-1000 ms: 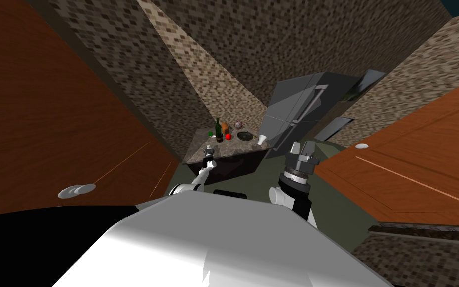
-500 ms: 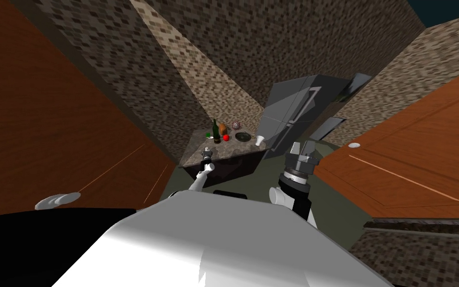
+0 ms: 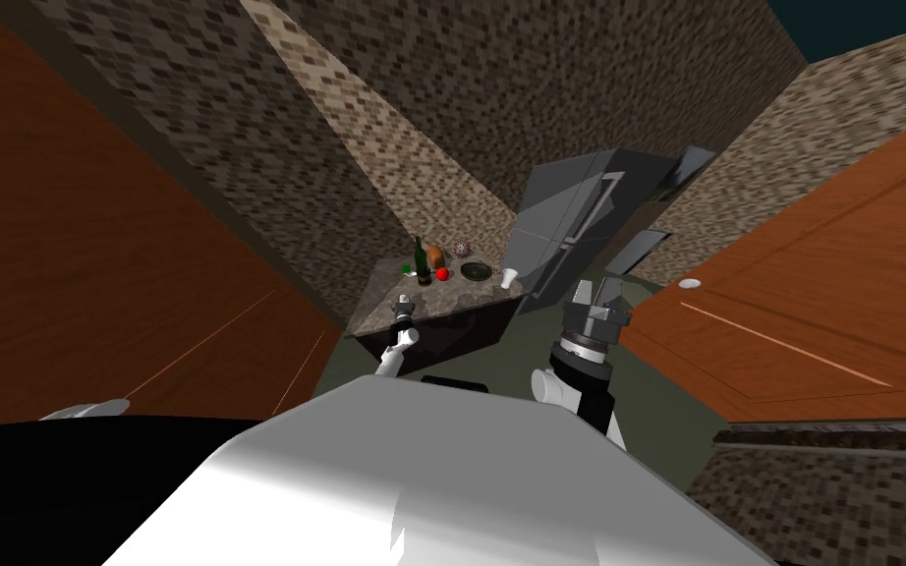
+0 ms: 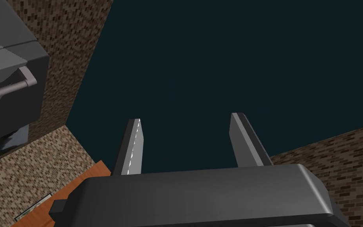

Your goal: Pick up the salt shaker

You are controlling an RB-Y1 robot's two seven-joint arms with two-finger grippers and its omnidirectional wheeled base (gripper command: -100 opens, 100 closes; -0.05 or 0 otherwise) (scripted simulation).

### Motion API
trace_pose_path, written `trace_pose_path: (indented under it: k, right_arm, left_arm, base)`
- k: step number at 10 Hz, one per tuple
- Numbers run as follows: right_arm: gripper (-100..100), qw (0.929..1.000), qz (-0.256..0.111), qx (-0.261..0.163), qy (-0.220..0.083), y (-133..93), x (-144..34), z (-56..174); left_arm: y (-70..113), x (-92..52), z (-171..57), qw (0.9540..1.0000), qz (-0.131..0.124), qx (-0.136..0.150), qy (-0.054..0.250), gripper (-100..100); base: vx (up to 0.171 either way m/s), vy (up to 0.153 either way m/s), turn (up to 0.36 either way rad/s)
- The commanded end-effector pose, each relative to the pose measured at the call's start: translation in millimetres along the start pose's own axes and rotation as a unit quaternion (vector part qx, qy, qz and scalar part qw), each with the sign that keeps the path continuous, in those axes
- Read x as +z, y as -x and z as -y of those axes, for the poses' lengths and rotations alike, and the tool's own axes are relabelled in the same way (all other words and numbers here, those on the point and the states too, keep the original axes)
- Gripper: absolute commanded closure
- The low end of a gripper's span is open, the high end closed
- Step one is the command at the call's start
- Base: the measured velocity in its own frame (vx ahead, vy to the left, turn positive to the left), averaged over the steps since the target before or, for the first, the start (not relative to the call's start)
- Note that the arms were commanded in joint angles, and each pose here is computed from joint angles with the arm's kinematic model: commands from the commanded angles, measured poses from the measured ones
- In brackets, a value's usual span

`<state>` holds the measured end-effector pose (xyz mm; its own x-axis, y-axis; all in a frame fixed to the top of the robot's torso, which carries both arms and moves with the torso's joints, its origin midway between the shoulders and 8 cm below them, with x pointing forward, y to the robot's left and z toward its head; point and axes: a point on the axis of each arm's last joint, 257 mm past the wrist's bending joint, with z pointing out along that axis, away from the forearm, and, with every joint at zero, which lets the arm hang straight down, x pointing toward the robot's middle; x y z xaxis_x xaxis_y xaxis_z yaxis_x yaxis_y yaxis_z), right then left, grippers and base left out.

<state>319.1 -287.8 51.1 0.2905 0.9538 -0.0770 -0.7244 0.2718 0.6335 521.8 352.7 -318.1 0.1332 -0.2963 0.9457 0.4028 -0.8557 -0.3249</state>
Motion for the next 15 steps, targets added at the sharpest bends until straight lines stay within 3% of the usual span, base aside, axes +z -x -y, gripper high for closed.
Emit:
trace_pose_path:
  k: [1,8,15]
  right_arm:
    - [0,1.0000,0.000,0.000,0.000,0.0,0.0,0.0]
    - [0,1.0000,0.000,0.000,0.000,0.0,0.0,0.0]
    - [0,1.0000,0.000,0.000,0.000,0.0,0.0,0.0]
  left_arm:
    - [3.9,-6.5,9.2,1.0000,0.001,0.000,-0.005,100]
    - [21.4,-48.5,47.3,0.9998,0.011,0.000,-0.019,100]
    - [24.3,-92.0,84.8,0.9994,0.017,-0.001,-0.031,100]
  base:
    - [0.026,-0.013,-0.007]
    - [0.051,-0.009,-0.056]
    - [0.046,-0.011,-0.052]
